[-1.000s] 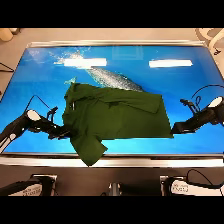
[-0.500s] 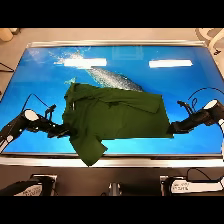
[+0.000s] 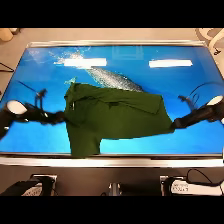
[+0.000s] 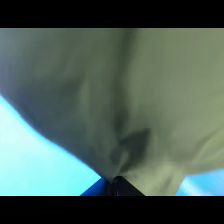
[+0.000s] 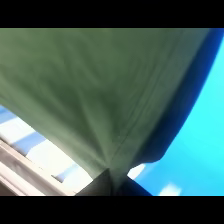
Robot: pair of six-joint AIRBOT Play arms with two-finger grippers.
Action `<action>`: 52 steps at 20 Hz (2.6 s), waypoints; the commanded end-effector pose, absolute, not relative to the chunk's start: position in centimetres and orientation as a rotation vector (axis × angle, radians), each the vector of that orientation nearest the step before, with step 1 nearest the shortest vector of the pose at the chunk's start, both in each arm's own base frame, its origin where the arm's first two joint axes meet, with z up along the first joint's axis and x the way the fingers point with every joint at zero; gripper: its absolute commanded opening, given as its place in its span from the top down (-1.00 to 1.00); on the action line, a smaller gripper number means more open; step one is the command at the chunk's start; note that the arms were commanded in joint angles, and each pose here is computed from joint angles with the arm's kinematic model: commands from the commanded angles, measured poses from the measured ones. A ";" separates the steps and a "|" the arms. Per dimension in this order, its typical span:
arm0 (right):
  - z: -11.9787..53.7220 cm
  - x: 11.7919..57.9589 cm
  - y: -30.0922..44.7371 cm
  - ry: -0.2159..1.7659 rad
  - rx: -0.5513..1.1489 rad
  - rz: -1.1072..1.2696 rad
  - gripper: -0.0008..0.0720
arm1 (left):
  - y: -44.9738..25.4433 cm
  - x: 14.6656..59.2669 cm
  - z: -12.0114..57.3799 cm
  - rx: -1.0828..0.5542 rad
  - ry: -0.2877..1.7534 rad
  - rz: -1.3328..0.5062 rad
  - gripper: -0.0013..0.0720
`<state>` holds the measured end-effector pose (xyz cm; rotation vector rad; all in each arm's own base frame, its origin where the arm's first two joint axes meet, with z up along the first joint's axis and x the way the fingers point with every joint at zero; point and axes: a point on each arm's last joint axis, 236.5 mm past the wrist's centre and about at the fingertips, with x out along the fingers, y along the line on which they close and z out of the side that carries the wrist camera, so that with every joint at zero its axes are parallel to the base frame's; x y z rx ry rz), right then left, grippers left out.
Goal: Fold the shirts.
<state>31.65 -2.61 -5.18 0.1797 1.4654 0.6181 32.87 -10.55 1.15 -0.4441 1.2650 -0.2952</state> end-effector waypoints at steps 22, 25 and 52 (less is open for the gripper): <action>31.6 31.8 -3.6 0.655 -0.366 0.243 0.95 | -5.3 32.4 42.8 -0.109 0.291 -0.217 0.91; 20.6 36.1 -5.9 0.985 -0.204 0.366 0.95 | -5.7 38.9 27.3 -0.109 0.718 -0.229 0.91; -3.3 46.1 -1.9 1.369 -0.325 0.471 0.94 | -8.6 44.7 -2.9 -0.187 1.302 -0.365 0.91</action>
